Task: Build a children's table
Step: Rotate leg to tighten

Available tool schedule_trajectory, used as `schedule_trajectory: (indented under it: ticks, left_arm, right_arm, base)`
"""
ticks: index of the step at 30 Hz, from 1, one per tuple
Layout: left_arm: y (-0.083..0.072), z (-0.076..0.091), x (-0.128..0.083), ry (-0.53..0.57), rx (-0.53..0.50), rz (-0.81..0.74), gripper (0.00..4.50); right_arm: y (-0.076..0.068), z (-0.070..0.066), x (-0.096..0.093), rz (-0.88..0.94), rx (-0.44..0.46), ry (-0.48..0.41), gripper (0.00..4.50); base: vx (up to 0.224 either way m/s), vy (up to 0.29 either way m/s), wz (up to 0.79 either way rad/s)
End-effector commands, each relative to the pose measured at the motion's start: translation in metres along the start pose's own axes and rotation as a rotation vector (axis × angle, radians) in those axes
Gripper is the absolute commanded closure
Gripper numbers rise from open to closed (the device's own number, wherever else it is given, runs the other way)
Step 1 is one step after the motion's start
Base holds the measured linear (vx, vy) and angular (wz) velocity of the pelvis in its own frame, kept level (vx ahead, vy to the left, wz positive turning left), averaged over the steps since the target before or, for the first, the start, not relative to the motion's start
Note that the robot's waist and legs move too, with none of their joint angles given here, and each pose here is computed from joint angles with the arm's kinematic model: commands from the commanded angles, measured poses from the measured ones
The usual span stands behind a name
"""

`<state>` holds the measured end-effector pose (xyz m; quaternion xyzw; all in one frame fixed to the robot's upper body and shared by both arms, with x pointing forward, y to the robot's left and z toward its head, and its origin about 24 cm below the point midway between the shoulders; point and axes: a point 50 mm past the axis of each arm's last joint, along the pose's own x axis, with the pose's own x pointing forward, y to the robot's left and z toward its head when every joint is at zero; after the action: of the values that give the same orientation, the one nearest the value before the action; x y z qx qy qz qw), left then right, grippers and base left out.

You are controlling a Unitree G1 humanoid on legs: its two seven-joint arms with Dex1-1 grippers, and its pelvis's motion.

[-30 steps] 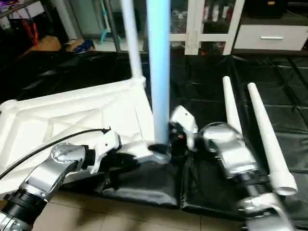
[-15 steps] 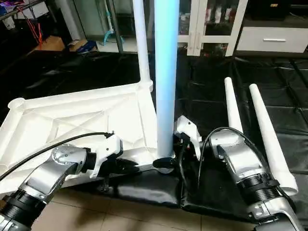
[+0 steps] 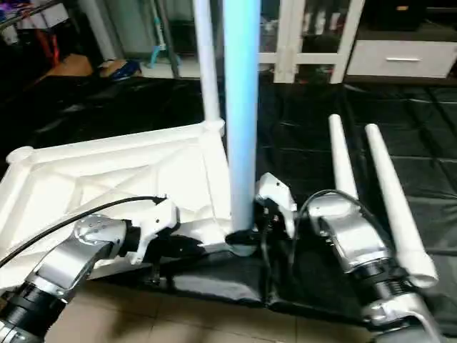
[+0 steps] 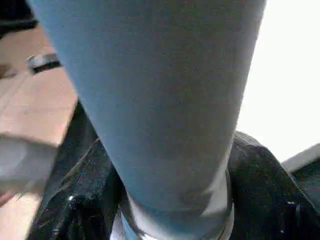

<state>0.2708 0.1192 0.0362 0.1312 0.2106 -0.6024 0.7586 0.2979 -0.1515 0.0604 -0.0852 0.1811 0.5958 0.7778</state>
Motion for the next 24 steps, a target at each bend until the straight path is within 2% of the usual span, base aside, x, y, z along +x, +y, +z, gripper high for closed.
schedule_trajectory:
  ticks: [1,4,5,7,9,10,12,15,18,20,21,24]
  left_arm:
    - [0.0,-0.007,0.008,0.034,-0.03,0.022,4.5]
    - [0.015,-0.001,0.015,0.031,-0.05,0.166,4.5]
    - [0.023,0.001,0.017,0.032,-0.068,0.242,4.5]
    - [0.038,0.006,0.021,0.016,-0.161,0.396,4.5]
    - [0.041,0.006,0.022,0.012,-0.187,0.426,4.5]
    - [0.054,0.018,0.026,-0.062,-0.249,0.544,4.5]
    - [0.062,0.024,0.028,-0.072,-0.241,0.611,4.5]
    - [0.064,0.028,0.031,-0.065,-0.206,0.6,4.5]
    - [0.062,0.029,0.031,-0.063,-0.182,0.572,4.5]
    - [0.056,0.024,0.028,-0.057,-0.128,0.517,4.5]
    - [0.056,0.024,0.028,-0.057,-0.128,0.517,4.5]
    - [0.046,0.013,0.025,-0.044,-0.106,0.42,4.5]
  right_arm:
    - [-0.012,-0.008,0.004,-0.198,0.034,0.024,1.89]
    - [-0.018,-0.012,0.018,-0.35,0.118,0.008,1.9]
    - [-0.023,-0.013,0.023,-0.449,0.144,0.006,1.9]
    - [-0.03,-0.015,0.031,-0.623,0.234,-0.01,1.91]
    - [-0.031,-0.015,0.033,-0.66,0.257,-0.014,1.91]
    - [-0.036,-0.013,0.044,-0.827,0.284,-0.017,1.91]
    - [-0.036,-0.006,0.062,-0.927,0.332,-0.053,1.91]
    - [-0.031,0.01,0.081,-0.91,0.314,-0.117,1.92]
    - [-0.026,0.024,0.088,-0.805,0.282,-0.192,1.92]
    - [-0.021,0.036,0.081,-0.68,0.196,-0.268,1.37]
    - [-0.021,0.036,0.081,-0.68,0.196,-0.268,1.23]
    - [-0.022,0.041,0.063,-0.588,0.126,-0.293,1.13]
  base:
    - [0.0,0.0,0.0]
    - [0.0,0.0,0.0]
    - [0.0,0.0,0.0]
    - [-0.026,0.004,-0.02]
    - [-0.026,0.004,-0.02]
    - [0.0,0.0,0.0]
    - [0.0,0.0,0.0]
    - [0.0,0.0,0.0]
    - [0.0,0.0,0.0]
    - [0.0,0.0,0.0]
    - [0.0,0.0,0.0]
    - [0.0,0.0,0.0]
